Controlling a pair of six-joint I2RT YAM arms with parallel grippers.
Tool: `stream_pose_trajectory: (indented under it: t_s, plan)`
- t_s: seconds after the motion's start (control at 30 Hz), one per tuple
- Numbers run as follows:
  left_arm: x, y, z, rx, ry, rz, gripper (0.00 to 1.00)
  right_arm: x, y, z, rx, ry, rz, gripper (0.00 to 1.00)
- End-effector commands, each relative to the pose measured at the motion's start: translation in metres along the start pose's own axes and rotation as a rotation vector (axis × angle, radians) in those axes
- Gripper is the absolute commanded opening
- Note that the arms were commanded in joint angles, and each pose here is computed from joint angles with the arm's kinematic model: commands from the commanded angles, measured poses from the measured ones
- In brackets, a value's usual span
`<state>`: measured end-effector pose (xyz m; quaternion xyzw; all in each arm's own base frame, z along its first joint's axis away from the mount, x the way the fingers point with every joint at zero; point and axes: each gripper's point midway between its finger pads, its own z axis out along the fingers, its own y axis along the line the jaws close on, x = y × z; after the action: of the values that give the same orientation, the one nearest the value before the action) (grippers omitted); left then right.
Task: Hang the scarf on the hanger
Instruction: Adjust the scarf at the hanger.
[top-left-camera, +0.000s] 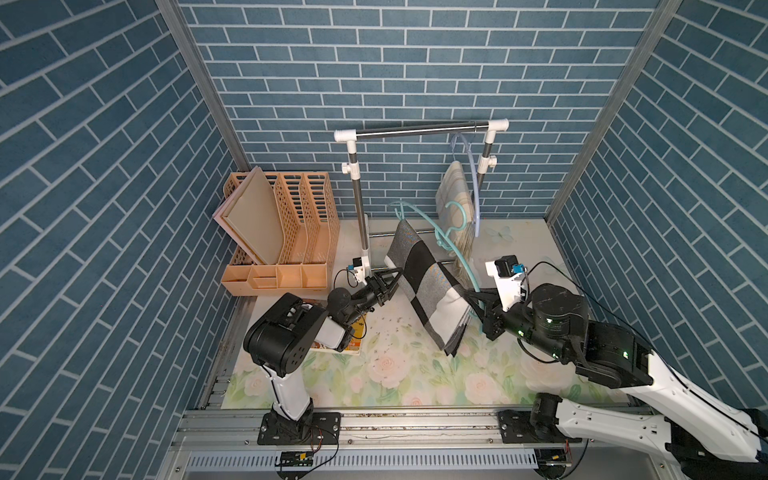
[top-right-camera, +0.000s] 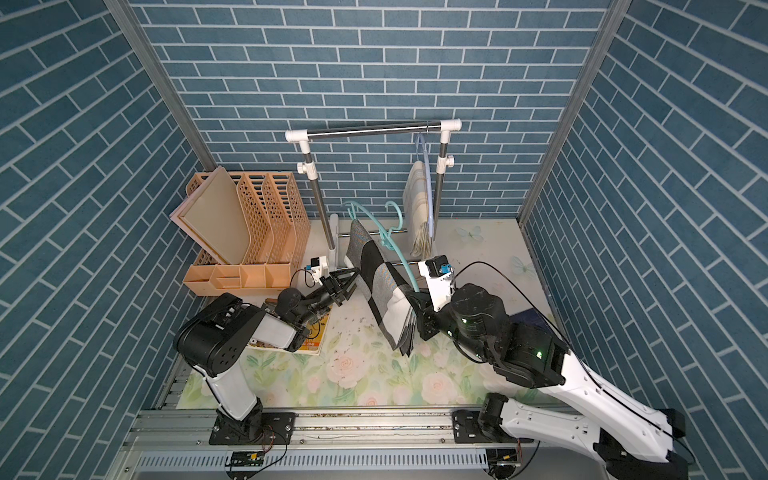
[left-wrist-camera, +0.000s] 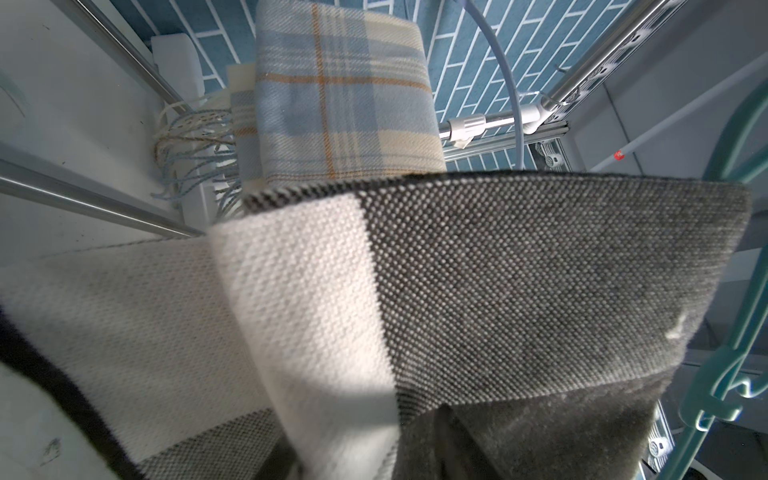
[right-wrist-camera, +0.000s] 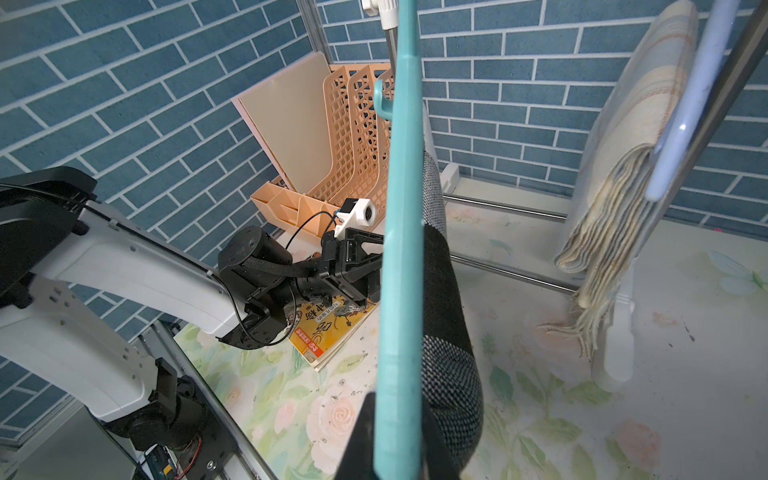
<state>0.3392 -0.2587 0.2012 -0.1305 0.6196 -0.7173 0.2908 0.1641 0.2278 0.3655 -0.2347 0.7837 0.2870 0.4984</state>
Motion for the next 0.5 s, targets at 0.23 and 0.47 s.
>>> stream_pose_trajectory:
  t_s: [0.23,0.47]
  plan:
    - [-0.011,-0.047,-0.023,0.175,-0.073,0.124,0.00,-0.058,0.005,-0.027,-0.034,-0.208,0.081,0.00]
    - [-0.022,-0.023,-0.039,0.091,-0.143,0.087,0.00,-0.060,0.002,-0.031,-0.022,-0.212,0.080,0.00]
